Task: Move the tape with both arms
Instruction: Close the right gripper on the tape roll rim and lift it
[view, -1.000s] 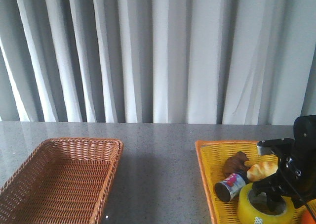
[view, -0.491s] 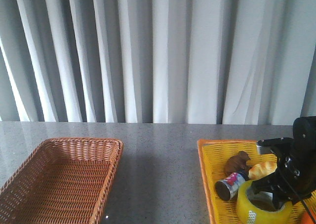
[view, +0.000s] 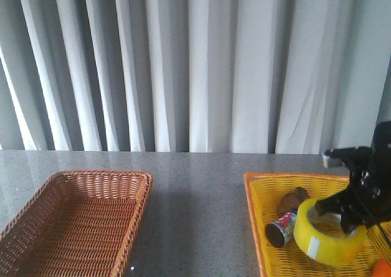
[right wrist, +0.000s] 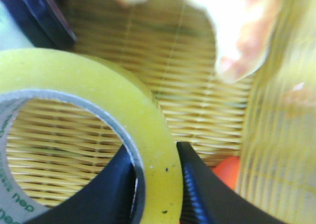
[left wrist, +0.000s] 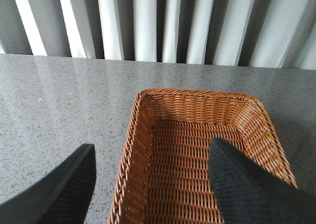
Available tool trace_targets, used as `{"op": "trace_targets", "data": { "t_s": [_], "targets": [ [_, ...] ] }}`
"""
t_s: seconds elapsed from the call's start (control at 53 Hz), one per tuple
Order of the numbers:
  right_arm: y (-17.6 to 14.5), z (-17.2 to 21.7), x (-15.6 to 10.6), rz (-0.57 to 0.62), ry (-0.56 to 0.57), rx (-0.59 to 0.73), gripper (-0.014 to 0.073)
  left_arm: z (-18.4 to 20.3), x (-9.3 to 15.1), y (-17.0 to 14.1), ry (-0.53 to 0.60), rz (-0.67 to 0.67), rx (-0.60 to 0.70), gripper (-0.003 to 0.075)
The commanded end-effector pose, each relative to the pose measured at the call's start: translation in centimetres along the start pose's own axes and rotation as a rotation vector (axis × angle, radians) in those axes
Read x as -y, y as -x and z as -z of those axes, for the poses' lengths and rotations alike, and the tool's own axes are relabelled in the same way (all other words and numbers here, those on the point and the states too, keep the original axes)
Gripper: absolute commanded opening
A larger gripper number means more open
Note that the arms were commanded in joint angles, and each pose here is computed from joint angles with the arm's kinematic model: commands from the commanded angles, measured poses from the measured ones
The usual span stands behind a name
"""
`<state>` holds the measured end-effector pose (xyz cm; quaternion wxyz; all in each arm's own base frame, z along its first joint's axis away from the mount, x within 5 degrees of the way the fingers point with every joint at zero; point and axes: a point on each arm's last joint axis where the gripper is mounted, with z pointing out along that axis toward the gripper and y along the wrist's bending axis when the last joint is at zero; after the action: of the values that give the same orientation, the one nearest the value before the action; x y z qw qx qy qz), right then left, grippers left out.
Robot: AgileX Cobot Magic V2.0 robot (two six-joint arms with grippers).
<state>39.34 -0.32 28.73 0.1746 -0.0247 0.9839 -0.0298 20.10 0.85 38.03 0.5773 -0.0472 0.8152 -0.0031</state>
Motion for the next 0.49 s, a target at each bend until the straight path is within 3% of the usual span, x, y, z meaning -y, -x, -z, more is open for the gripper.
{"op": "trace_targets", "data": {
  "t_s": [0.0,0.245,0.321,0.472],
  "targets": [
    [1.4,8.3,0.2,-0.019,0.030,0.244,0.0060,0.7,0.3,1.7,-0.019,0.003,0.110,0.0464],
    [1.9,15.9,-1.6,0.077,0.242,0.428,0.0069,0.7,0.3,1.7,-0.019,0.003,0.110,0.0464],
    [2.0,16.5,-3.3,0.144,0.309,0.459,0.0076,0.7,0.3,1.7,-0.018,0.002,0.110,0.0464],
    [2.7,15.2,-7.8,0.276,0.314,0.466,0.0098,0.7,0.3,1.7,-0.015,-0.006,0.110,0.0464]
  ]
}}
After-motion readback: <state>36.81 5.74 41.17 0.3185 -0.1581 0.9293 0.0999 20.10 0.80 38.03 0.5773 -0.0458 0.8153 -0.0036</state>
